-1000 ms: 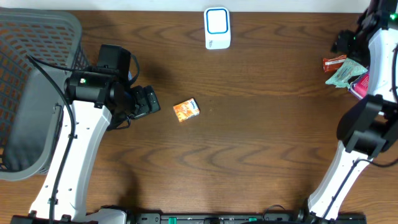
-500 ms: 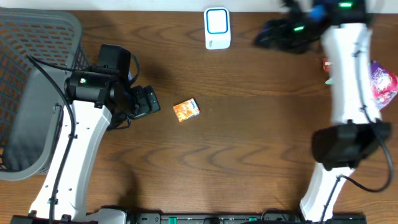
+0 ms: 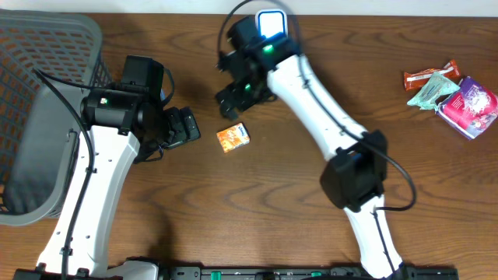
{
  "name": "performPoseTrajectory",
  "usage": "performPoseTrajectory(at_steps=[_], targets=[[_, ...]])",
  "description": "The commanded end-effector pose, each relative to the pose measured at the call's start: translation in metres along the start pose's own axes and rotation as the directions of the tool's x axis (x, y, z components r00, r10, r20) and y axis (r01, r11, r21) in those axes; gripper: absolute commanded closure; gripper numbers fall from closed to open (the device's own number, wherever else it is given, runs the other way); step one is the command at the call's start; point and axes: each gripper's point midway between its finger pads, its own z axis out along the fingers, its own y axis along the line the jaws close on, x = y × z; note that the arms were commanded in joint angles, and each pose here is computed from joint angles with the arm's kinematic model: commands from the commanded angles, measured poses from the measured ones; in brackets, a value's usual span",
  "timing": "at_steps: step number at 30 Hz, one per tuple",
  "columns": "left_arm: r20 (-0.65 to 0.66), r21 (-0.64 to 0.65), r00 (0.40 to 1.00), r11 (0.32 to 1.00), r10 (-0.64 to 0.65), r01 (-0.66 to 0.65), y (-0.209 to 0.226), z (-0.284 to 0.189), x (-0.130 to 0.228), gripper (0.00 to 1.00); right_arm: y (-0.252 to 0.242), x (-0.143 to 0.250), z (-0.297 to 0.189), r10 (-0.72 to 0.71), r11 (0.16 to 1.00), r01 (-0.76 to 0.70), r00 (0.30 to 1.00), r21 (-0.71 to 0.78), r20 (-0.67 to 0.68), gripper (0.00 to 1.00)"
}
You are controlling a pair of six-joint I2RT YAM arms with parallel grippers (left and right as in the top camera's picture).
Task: Scan the item barcode
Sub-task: 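Move the right gripper back toward the orange Kleenex pack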
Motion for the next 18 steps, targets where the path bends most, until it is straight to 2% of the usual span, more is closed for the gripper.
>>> performPoseTrajectory(at_steps=[1, 5, 9, 13, 15, 18], targets=[[0.008, -0.008, 1.0, 1.0, 0.004, -0.004, 0.001, -0.001, -0.003, 0.02, 0.003, 0.001, 0.019, -0.078, 0.996, 0.077, 0.997, -0.041, -0.018, 0.01], [0.008, -0.008, 1.0, 1.0, 0.004, -0.004, 0.001, -0.001, -0.003, 0.02, 0.004, 0.001, 0.035, -0.101, 0.989, 0.097, 0.995, -0.113, -0.023, 0.02], [0.008, -0.008, 1.0, 1.0, 0.004, -0.004, 0.001, -0.001, -0.003, 0.02, 0.021, 0.001, 0.039, -0.203, 0.947, 0.2, 0.979, -0.252, 0.016, 0.07], [0.008, -0.008, 1.0, 1.0, 0.004, -0.004, 0.001, -0.001, -0.003, 0.02, 0.023, 0.004, 0.048, -0.267, 0.926, 0.263, 0.963, -0.271, 0.023, 0.25], [0.008, -0.008, 1.0, 1.0, 0.004, -0.004, 0.001, -0.001, -0.003, 0.02, 0.022, 0.006, 0.055, -0.293, 0.918, 0.286, 0.956, -0.274, 0.017, 0.25], [0.008, -0.008, 1.0, 1.0, 0.004, -0.004, 0.001, -0.001, -0.003, 0.02, 0.019, 0.011, 0.07, -0.31, 0.912, 0.296, 0.951, -0.284, -0.004, 0.15]])
